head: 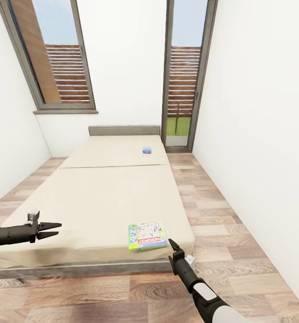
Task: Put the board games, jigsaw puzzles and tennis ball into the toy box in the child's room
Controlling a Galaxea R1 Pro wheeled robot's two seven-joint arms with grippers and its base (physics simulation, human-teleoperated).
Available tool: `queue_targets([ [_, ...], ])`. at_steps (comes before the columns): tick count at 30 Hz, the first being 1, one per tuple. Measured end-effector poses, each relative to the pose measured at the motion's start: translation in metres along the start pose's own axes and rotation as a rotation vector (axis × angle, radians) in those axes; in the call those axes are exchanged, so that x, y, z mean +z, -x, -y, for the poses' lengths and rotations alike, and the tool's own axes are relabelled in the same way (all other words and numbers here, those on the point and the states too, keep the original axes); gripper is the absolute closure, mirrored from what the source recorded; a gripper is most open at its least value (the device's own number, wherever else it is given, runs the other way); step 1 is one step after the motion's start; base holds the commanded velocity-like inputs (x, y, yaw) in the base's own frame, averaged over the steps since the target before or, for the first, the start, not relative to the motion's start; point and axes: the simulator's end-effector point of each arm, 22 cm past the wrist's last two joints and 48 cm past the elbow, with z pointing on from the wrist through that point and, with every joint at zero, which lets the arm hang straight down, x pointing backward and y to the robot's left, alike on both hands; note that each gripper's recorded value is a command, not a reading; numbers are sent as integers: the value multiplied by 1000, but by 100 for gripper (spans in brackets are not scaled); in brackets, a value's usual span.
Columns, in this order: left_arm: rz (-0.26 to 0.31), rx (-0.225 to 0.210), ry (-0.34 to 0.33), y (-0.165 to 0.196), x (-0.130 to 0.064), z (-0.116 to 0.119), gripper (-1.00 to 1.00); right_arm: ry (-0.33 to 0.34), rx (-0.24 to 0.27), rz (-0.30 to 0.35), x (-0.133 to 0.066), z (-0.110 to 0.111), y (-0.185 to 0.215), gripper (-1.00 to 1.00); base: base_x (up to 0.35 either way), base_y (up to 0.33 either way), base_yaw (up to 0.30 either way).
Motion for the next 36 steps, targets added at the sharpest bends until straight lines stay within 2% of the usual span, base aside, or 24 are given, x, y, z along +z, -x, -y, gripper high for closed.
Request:
queue_targets([
  [10,0,4,0,-1,0,-2,-100,0,-1,0,0,2,0,-100,-1,6,0],
  [36,0,2,0,-1,1,-2,-100,0,-2,1,0,2,0,-100,-38,94,0],
])
